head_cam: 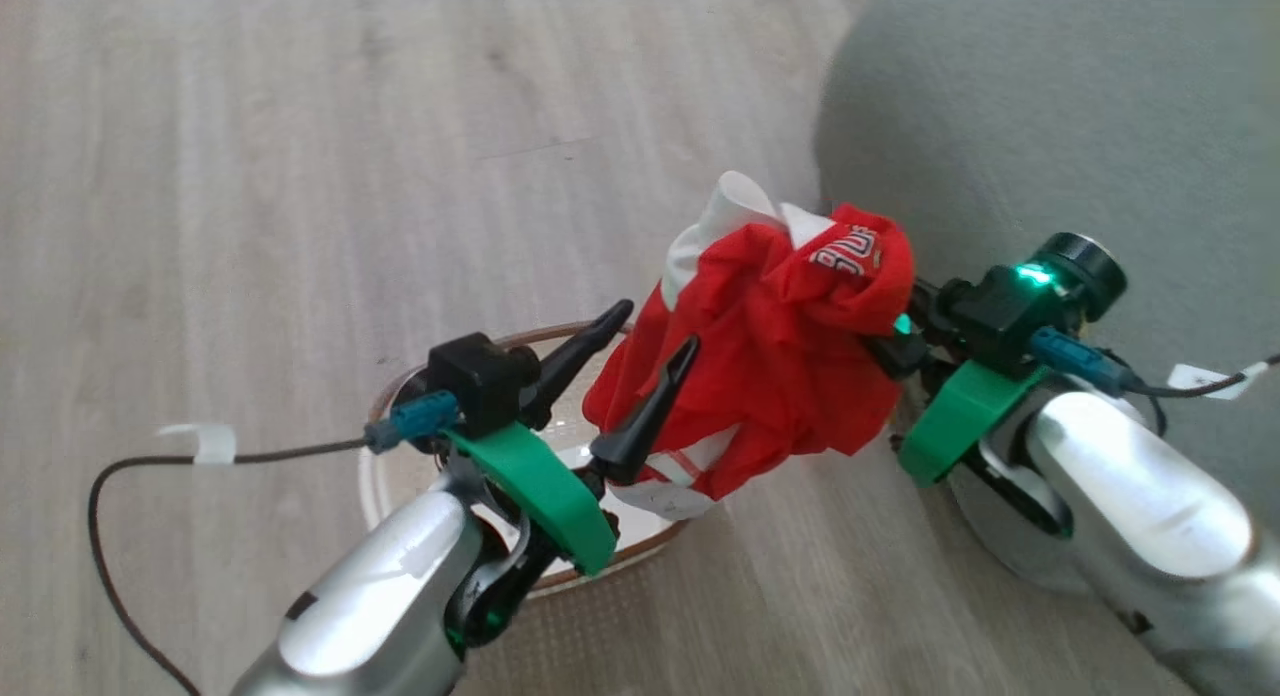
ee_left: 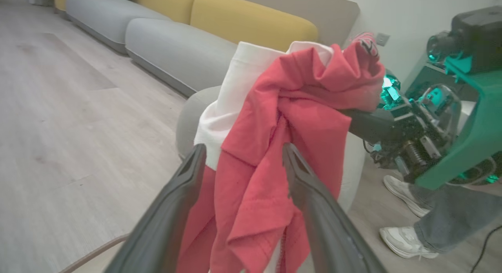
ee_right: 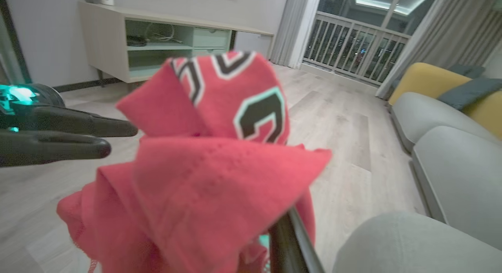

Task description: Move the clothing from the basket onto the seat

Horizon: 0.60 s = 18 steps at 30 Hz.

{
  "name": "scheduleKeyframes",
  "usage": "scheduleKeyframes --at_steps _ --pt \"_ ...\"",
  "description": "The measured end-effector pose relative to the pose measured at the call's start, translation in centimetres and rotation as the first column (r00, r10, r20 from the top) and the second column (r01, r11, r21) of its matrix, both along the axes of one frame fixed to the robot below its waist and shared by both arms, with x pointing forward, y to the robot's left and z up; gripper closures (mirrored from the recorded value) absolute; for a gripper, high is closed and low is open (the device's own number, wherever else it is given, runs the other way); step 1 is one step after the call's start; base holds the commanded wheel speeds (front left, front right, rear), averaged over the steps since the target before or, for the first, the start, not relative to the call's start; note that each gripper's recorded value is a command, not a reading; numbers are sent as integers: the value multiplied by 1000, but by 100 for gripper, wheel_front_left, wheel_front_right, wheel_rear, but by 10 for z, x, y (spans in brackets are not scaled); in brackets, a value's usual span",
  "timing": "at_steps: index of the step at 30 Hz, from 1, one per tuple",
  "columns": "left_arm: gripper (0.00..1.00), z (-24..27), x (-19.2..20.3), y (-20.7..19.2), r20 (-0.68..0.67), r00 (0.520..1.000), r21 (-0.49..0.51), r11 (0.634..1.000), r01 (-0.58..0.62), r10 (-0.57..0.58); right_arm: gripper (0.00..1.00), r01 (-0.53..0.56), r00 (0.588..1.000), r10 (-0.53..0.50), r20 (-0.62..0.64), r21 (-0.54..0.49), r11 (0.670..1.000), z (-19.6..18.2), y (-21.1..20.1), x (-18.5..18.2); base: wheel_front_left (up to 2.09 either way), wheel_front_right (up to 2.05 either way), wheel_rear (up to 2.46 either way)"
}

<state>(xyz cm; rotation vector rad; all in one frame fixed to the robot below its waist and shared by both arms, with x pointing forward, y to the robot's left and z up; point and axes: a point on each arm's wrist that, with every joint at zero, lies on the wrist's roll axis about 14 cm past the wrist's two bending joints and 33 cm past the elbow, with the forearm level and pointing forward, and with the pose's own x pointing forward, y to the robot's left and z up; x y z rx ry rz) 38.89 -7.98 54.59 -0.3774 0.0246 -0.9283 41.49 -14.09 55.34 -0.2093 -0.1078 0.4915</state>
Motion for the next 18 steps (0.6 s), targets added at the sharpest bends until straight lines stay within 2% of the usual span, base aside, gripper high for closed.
scheduleKeyframes --at_steps 5,8,14,18 --pt "0 -7 -14 -33 -1 994 4 994 112 -112 100 134 991 -134 6 -13 991 3 -51 -13 0 0 0" --pt "0 -8 -25 -55 -7 983 -6 983 185 -185 100 233 973 -233 6 -16 972 4 -86 -29 0 0 0" --pt "0 -8 -40 -75 -6 966 -17 966 259 -259 100 324 946 -324 10 -9 946 6 -116 -47 0 0 0" --pt "0 -6 -43 -78 -2 963 -20 962 271 -271 100 351 936 -350 22 -8 936 11 -127 -52 0 0 0"
